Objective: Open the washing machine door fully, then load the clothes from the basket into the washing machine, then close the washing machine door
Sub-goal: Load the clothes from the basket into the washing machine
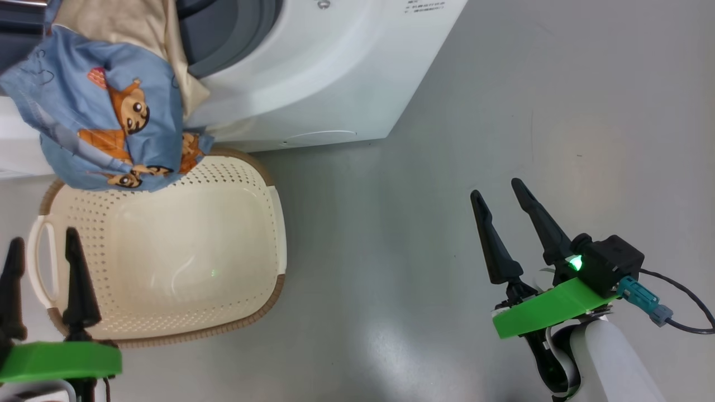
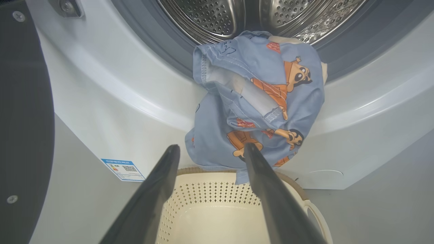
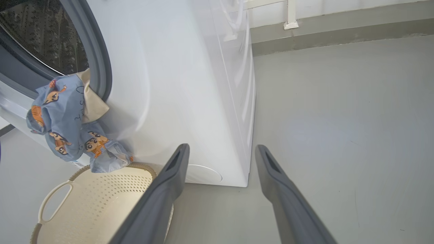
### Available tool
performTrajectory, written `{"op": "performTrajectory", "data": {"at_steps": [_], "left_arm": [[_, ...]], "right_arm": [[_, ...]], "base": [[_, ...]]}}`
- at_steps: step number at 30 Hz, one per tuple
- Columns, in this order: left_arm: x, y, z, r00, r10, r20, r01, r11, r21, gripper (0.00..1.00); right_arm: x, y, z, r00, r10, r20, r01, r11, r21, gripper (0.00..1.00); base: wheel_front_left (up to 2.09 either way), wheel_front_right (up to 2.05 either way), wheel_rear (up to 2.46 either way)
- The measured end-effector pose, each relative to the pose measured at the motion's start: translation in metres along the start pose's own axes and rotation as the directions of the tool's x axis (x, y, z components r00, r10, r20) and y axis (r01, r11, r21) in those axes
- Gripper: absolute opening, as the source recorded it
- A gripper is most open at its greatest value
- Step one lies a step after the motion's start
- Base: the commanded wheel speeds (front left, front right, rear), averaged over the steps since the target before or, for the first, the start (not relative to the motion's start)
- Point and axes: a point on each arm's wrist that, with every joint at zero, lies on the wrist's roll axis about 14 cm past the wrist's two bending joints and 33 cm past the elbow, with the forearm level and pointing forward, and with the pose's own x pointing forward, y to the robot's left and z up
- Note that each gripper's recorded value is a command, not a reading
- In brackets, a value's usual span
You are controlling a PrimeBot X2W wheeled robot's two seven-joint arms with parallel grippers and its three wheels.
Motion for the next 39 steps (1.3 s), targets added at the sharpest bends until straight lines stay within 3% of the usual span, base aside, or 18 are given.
{"op": "performTrajectory", "data": {"at_steps": [26, 39], "left_arm": [[-0.012, -0.004, -0.023, 0.998, -0.009, -0.062, 0.008, 1.0, -0.012, 1.0], [0.021, -0.038, -0.044, 0.99, -0.103, -0.097, 0.098, 0.993, -0.061, 1.0]], "right_arm": [[-0.002, 0.0, 0.003, 1.0, -0.001, 0.005, 0.001, 1.0, -0.004, 1.0], [-0.003, -0.005, -0.007, 1.0, -0.013, -0.023, 0.013, 1.0, -0.006, 1.0]], "base": [[0.0, 0.0, 0.0], [0.0, 0.0, 0.0]]}}
